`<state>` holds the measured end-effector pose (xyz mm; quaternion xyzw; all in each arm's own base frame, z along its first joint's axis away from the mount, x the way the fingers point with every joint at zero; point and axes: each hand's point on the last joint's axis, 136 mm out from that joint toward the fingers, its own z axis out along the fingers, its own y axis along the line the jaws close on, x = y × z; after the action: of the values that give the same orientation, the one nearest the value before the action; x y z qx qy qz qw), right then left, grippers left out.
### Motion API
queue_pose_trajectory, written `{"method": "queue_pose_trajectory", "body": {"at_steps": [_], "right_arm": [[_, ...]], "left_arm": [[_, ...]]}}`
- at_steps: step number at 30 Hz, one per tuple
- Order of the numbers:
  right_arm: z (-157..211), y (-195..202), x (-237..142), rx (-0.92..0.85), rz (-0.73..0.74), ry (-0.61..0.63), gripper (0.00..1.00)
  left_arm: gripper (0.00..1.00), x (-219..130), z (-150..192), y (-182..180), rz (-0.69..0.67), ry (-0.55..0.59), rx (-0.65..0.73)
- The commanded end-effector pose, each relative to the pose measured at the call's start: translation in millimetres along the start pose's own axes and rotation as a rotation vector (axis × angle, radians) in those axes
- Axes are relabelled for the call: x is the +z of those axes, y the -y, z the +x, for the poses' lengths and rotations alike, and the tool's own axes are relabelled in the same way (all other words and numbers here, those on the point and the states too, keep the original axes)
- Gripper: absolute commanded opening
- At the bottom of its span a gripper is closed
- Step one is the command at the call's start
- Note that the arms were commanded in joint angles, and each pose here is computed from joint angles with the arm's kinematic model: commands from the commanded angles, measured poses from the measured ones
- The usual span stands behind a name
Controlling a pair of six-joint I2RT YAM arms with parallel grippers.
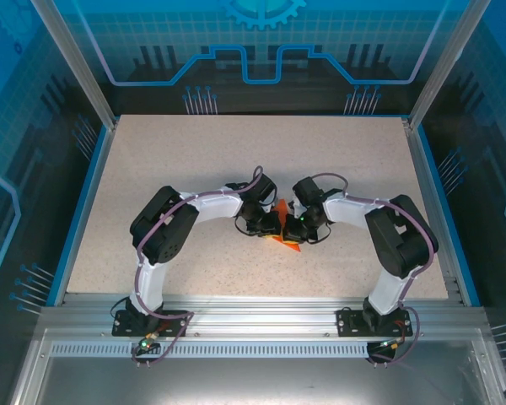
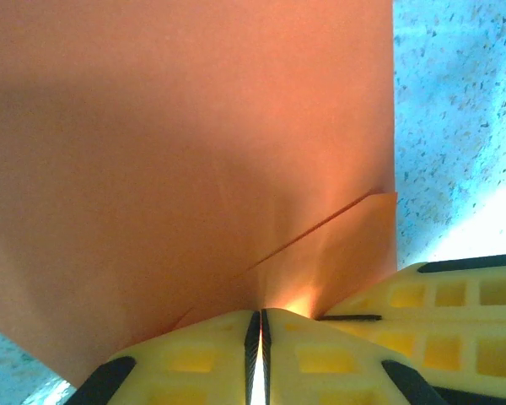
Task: Fold a paper plane with a square sheet of paper (fold left side to right side)
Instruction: Third fold the triangle at the center of the table.
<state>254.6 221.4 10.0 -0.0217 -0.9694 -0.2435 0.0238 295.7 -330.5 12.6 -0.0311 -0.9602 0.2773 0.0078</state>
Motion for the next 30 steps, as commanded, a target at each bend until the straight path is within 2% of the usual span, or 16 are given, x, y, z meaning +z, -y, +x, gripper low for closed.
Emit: {"method": "queue_pose_trajectory", "body": {"at_steps": [1, 10, 30], "right_arm": [[21.6, 18.7, 8.5, 0.036, 0.056, -0.056, 0.04], [44.8, 57.5, 0.3, 0.073, 0.141, -0.085, 0.04], [70.8, 85.3, -15.8, 0.092, 0.176, -0.107, 0.04]], "left_arm": [[0.16, 9.7, 12.6, -37.4, -0.14, -0.025, -0.054], [0.15, 14.3, 13.6, -46.2, -0.172, -0.035, -0.066], [0.15, 10.0, 9.7, -42.5, -0.162, -0.023, -0.055]]}}
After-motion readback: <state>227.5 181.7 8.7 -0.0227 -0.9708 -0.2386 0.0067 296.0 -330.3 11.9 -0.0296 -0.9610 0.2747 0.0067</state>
